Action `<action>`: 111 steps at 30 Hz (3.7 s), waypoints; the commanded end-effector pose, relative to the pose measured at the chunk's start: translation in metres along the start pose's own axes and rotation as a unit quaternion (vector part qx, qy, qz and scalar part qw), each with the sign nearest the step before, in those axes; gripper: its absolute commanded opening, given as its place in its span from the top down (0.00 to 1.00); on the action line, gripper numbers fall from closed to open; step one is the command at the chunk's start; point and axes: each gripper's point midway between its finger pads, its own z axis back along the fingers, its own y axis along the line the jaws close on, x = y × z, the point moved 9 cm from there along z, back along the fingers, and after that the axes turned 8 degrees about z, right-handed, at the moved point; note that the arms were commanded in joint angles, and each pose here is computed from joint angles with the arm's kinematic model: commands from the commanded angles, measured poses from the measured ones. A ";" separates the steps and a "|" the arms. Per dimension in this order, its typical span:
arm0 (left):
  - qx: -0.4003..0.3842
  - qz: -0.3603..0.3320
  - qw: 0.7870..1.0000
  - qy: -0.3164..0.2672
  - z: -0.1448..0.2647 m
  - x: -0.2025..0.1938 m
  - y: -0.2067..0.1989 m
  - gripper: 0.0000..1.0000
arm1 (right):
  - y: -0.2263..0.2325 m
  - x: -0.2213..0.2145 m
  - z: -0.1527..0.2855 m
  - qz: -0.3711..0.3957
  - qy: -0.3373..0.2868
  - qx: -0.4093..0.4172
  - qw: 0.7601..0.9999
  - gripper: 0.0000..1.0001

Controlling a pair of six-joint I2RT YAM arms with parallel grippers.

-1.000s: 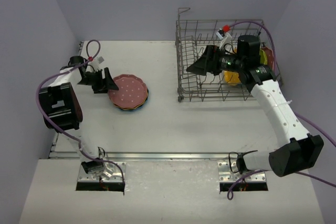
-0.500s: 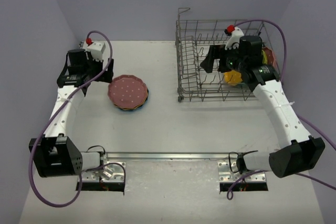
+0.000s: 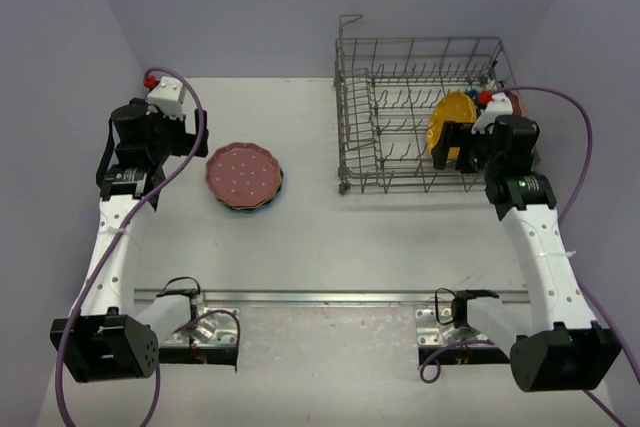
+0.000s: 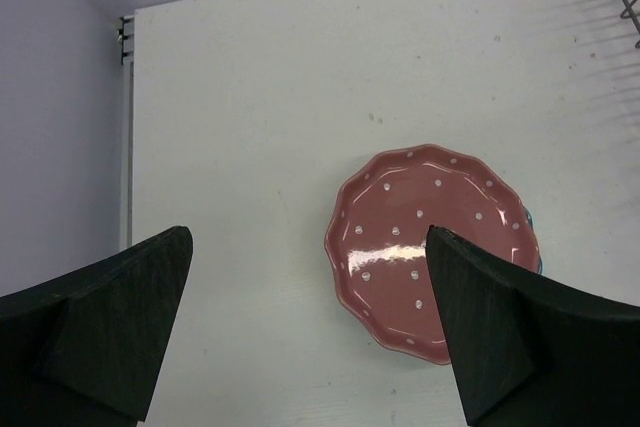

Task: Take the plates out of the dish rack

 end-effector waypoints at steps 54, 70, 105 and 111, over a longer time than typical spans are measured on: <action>-0.023 -0.003 0.999 -0.047 0.010 0.035 -0.035 0.00 | -0.075 0.042 -0.161 0.012 0.143 0.005 0.990 0.56; -0.033 0.015 0.998 -0.055 0.008 0.042 -0.039 0.00 | -0.052 0.142 -0.066 0.002 -0.024 0.054 0.998 1.00; -0.333 0.102 0.937 0.019 0.002 0.050 -0.098 0.00 | -0.026 0.182 -0.018 -0.074 -0.104 0.202 0.971 1.00; -0.396 0.139 0.906 0.059 -0.001 0.051 -0.113 0.00 | 0.001 0.175 0.004 -0.119 -0.107 0.348 0.924 1.00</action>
